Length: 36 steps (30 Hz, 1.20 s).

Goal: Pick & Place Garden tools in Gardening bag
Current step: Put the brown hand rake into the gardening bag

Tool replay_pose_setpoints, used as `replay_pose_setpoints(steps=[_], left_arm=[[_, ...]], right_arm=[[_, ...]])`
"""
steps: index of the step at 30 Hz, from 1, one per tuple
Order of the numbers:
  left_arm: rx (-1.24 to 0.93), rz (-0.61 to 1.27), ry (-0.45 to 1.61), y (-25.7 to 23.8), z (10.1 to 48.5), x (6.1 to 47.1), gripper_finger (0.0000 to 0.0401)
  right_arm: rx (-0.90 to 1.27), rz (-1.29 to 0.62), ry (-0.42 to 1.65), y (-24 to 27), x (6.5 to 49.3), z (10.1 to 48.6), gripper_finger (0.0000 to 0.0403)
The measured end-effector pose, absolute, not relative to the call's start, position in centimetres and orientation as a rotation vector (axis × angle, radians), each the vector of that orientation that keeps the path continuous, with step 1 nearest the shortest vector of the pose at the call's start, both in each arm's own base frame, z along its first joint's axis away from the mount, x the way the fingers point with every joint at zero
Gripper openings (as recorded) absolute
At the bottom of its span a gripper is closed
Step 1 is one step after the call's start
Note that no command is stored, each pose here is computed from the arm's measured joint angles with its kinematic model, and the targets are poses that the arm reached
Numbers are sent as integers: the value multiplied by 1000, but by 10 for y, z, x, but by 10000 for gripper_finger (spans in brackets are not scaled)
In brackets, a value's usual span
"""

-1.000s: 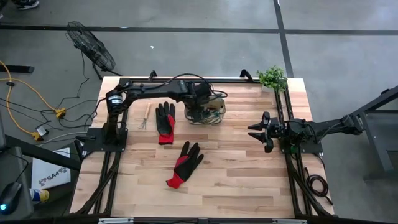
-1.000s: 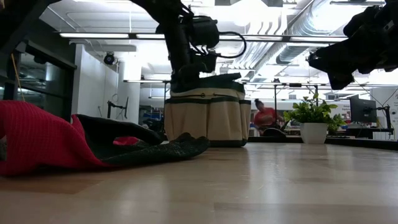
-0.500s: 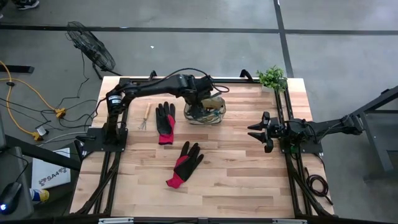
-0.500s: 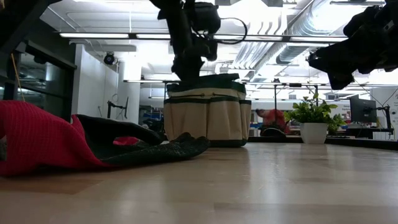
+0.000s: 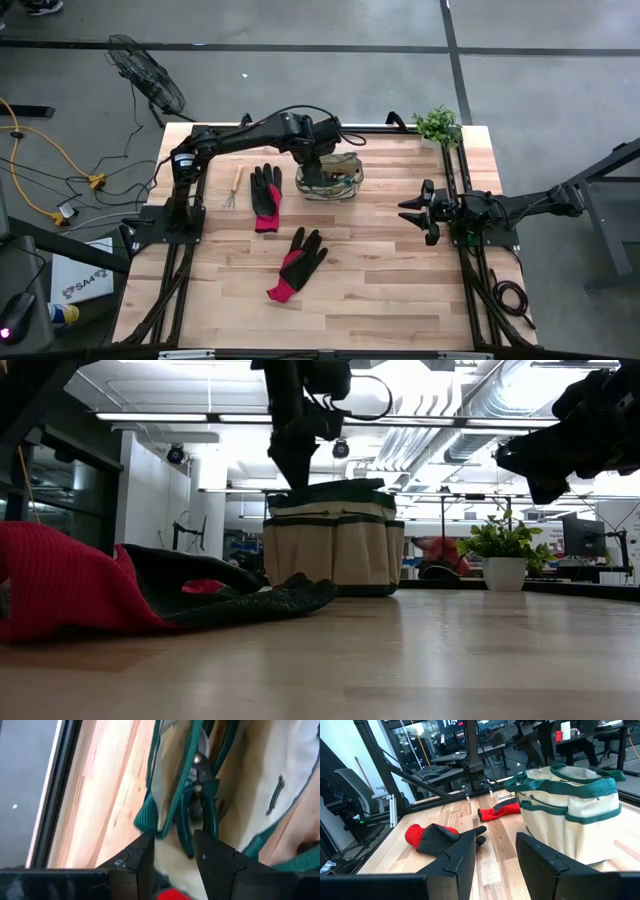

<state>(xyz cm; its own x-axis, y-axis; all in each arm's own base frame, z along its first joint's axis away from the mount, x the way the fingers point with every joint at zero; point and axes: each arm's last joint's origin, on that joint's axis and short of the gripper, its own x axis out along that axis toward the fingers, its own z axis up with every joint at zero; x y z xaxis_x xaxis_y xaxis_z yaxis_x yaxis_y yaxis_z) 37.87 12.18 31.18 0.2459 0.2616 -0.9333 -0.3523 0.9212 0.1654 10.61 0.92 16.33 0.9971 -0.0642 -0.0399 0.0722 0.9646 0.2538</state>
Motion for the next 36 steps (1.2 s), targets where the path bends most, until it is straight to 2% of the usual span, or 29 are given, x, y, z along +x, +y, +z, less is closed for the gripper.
replay_pose_setpoints(steps=[5, 12, 17, 31, 36], left_arm=[[-81, 481, 1257, 115, 323, 371, 132], [-148, 743, 1272, 104, 336, 352, 132], [-200, 861, 1341, 100, 334, 341, 132], [-187, 951, 1381, 94, 322, 337, 132], [-202, 1000, 1390, 84, 312, 318, 132]], right_arm=[[258, -69, 32, 9, 106, 163, 135], [258, -69, 31, 9, 106, 163, 135], [258, -69, 31, 9, 106, 163, 135], [258, -69, 31, 9, 106, 163, 135], [258, -69, 31, 9, 106, 163, 135]])
